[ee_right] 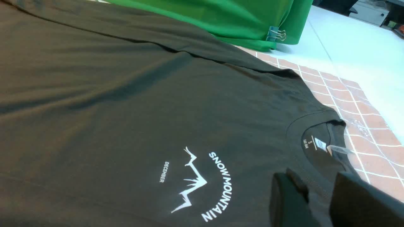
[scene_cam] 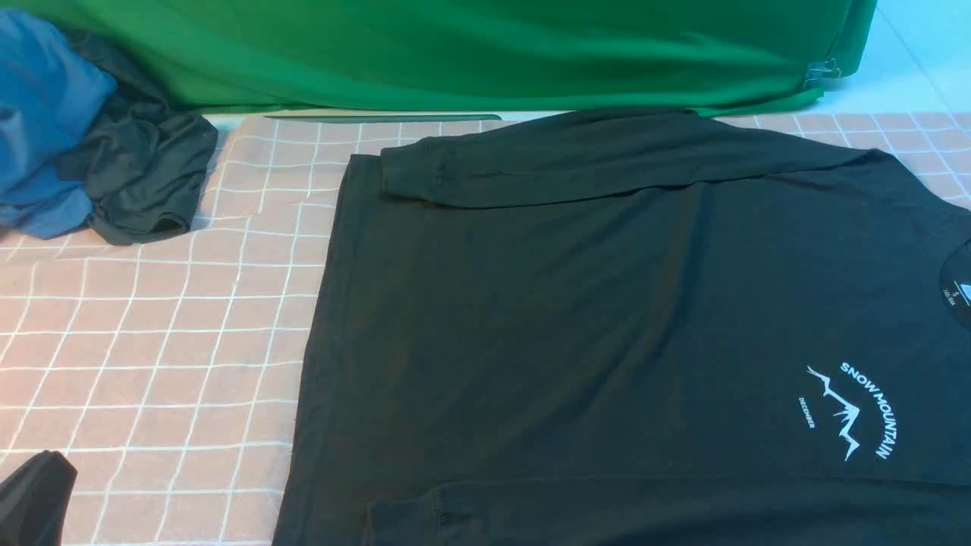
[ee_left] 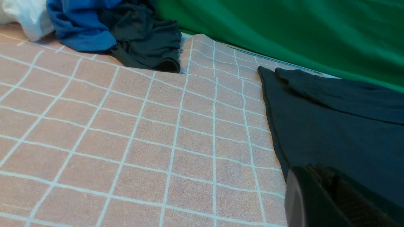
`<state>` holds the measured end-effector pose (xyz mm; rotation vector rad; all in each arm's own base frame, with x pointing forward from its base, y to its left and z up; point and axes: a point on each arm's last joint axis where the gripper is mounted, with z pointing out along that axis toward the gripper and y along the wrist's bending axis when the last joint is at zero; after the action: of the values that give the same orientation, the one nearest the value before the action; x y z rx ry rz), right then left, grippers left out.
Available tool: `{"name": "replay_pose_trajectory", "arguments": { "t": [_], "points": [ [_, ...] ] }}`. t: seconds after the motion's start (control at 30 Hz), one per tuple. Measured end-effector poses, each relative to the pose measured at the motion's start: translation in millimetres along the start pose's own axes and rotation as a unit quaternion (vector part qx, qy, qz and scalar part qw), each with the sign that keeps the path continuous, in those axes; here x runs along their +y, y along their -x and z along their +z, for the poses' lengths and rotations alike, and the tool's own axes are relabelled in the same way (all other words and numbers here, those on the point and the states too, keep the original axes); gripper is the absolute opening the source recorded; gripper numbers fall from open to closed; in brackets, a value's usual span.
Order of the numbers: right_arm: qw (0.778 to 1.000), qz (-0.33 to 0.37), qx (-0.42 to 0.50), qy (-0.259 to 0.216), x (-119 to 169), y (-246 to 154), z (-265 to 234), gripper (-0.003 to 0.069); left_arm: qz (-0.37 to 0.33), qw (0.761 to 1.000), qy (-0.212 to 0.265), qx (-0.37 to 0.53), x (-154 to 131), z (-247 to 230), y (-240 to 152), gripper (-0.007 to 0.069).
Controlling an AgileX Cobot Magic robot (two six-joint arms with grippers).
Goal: Fold a long-sleeved shirt over a pink coffee tablecloth.
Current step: 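Grasp the left edge of the dark T-shirt lying flat on the table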
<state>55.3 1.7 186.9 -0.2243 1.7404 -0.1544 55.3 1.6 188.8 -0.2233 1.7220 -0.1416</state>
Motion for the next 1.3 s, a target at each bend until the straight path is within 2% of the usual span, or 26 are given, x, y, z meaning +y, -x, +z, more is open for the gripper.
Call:
{"name": "replay_pose_trajectory", "arguments": {
  "t": [0.9,0.97,1.03,1.1,1.13,1.3],
  "points": [
    [1.000,0.000,0.000,0.000,0,0,0,0.0247,0.015,1.000,0.001,-0.011,0,0,2,0.0015],
    [1.000,0.000,0.000,0.000,0,0,0,0.0247,-0.003,0.999,-0.007,-0.034,-1,0,6,0.0015],
    [1.000,0.000,0.000,0.000,0,0,0,0.0247,-0.079,0.994,-0.025,-0.069,-4,-1,13,0.0015],
    [1.000,0.000,0.000,0.000,0,0,0,0.0247,-0.172,0.978,-0.044,-0.106,-5,-2,20,0.0015],
    [1.000,0.000,0.000,0.000,0,0,0,0.0247,-0.194,0.973,-0.049,-0.120,-4,-3,23,0.0015],
    [1.000,0.000,0.000,0.000,0,0,0,0.0247,-0.236,0.954,-0.062,-0.174,-3,-6,33,0.0015]
  ]
}}
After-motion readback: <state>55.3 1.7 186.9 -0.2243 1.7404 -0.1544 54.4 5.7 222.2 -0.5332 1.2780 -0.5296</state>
